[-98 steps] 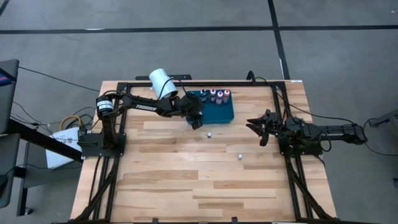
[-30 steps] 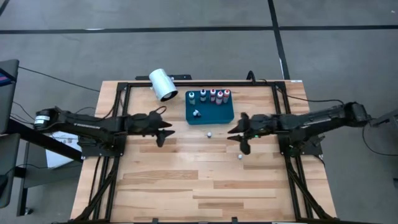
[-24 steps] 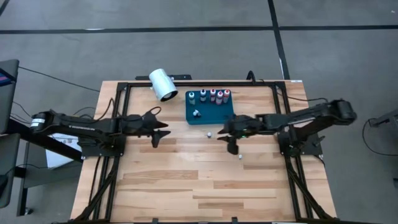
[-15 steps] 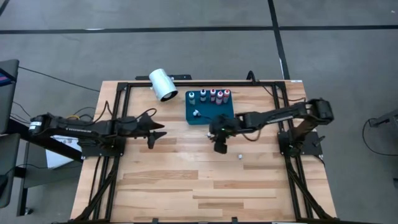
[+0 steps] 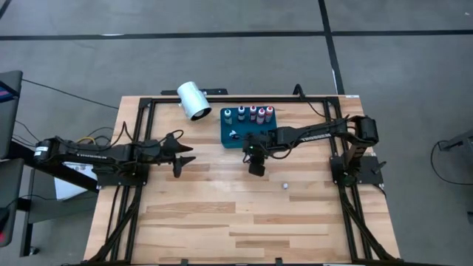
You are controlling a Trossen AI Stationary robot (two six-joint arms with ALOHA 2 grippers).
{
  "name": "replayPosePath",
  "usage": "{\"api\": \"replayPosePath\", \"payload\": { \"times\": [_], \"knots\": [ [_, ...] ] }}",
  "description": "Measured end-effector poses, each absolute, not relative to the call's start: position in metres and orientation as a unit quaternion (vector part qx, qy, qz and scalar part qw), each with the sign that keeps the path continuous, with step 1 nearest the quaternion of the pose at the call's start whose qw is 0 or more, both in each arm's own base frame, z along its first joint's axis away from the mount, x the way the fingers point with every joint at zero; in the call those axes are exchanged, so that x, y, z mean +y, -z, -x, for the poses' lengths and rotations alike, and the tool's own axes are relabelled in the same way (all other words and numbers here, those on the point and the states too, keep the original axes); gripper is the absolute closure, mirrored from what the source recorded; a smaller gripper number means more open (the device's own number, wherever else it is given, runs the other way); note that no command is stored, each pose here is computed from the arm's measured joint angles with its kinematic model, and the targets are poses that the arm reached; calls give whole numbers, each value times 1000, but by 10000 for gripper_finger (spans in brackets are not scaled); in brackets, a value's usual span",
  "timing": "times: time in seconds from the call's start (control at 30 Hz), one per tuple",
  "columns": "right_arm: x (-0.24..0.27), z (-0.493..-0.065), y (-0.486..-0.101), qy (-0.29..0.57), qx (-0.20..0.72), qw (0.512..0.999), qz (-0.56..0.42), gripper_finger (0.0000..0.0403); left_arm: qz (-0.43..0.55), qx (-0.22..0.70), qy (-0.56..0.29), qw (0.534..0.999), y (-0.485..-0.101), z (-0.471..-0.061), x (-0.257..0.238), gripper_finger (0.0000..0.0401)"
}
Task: Pick & Place food coloring
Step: Put the small black food coloring bottle into the blue bin
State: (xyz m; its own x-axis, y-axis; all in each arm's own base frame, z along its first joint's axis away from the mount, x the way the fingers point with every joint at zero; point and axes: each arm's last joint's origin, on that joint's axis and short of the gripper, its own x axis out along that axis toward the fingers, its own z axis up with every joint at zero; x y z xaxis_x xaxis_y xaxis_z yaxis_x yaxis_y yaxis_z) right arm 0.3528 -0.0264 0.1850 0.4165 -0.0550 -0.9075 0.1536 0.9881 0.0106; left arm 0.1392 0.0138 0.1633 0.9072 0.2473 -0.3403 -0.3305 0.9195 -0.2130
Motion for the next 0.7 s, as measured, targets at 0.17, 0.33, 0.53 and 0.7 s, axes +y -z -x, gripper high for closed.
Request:
{"api": "replayPosePath", "payload": {
  "times": [0.17,0.33,0.53,0.7],
  "knots": [
    [-27,-353,-184,63,535,841,-46,292,120,158,-153,968,-163,-139,14,203],
    [-27,-353,-185,62,534,842,-47,292,122,163,-156,967,-162,-138,16,203],
    [-30,-353,-185,70,531,842,-58,292,115,162,-151,968,-163,-138,21,203],
    [-34,-353,-185,62,530,842,-75,292,121,150,-138,972,-165,-138,23,203]
  ]
}}
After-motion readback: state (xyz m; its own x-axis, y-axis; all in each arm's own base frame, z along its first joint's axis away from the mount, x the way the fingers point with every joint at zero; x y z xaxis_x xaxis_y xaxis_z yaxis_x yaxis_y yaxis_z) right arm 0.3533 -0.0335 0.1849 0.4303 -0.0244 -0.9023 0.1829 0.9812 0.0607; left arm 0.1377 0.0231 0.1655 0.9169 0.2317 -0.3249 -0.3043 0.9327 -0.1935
